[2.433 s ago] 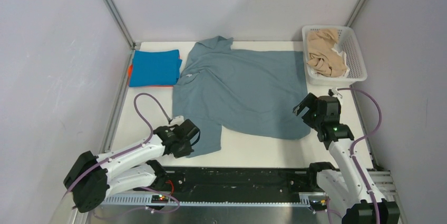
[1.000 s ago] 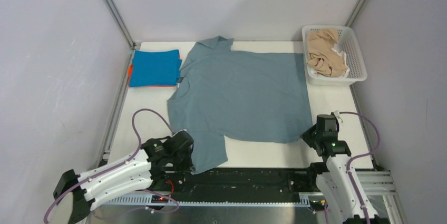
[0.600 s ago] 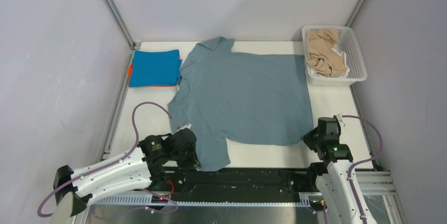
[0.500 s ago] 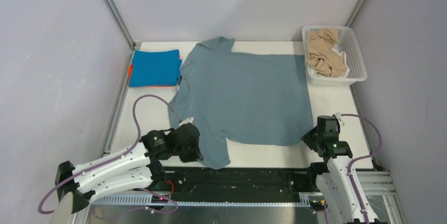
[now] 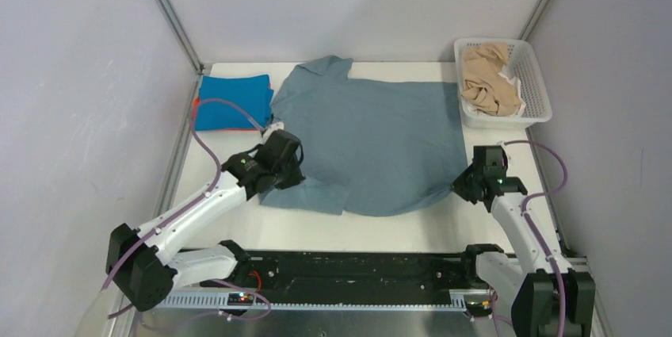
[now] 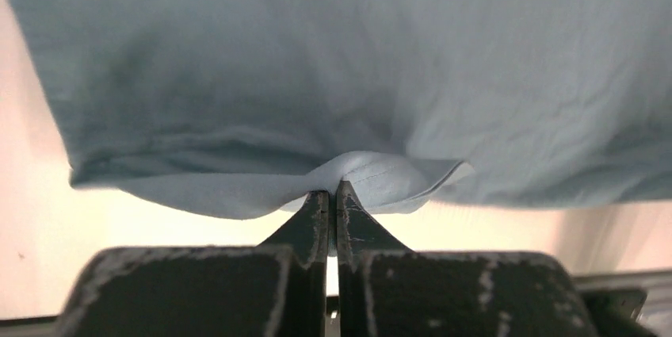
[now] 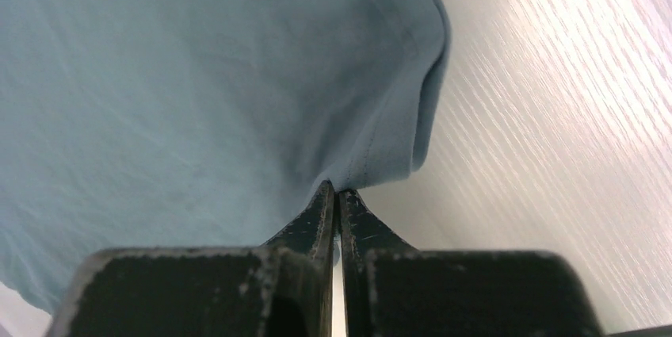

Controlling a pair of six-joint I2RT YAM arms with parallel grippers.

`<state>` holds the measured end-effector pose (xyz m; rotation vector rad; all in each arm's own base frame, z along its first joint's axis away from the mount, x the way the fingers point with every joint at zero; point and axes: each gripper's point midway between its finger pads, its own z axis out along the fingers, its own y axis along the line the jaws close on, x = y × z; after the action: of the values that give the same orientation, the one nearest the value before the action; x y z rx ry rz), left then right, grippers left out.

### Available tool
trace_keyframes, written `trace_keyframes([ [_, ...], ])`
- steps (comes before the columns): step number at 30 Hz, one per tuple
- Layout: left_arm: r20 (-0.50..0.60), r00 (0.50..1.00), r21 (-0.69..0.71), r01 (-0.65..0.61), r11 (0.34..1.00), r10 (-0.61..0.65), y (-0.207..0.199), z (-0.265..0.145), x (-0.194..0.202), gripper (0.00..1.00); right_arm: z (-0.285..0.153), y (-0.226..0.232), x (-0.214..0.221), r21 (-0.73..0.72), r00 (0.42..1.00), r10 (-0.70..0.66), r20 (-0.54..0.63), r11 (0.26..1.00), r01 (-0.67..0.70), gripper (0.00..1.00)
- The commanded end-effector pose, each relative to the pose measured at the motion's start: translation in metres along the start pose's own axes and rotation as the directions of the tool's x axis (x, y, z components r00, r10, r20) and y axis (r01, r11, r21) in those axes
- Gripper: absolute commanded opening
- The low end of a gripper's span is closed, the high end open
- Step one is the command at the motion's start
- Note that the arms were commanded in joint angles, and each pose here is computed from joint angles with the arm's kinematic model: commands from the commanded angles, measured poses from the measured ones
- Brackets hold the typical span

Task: Fold and stack the t-shirts
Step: Grab the side of the flattened tshirt closest away from the robot with both arms, then fold the flattened tshirt in 1/3 of the way

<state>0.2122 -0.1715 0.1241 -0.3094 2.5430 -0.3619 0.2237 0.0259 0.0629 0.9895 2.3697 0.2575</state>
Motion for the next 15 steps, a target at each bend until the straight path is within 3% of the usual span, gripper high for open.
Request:
trace_keyframes([
  [1, 0.177, 0.984, -0.025, 0.015, 1.000, -0.010, 0.000, -0.004, -0.065, 0.00, -0.001, 0.024, -0.037, -0.014, 0.996, -0.037, 0.081, 0.999, 0.038, 0.05],
  [10, 0.266, 0.964, -0.090, 0.050, 0.995, -0.025, 0.007, 0.008, -0.131, 0.00, 0.010, 0.043, -0.070, 0.023, 0.992, -0.059, 0.109, 0.998, 0.057, 0.06],
  [15, 0.275, 0.960, -0.108, -0.017, 0.994, 0.047, 0.002, 0.018, -0.157, 0.00, 0.015, 0.053, -0.082, 0.023, 0.990, -0.063, 0.125, 0.998, 0.061, 0.07],
])
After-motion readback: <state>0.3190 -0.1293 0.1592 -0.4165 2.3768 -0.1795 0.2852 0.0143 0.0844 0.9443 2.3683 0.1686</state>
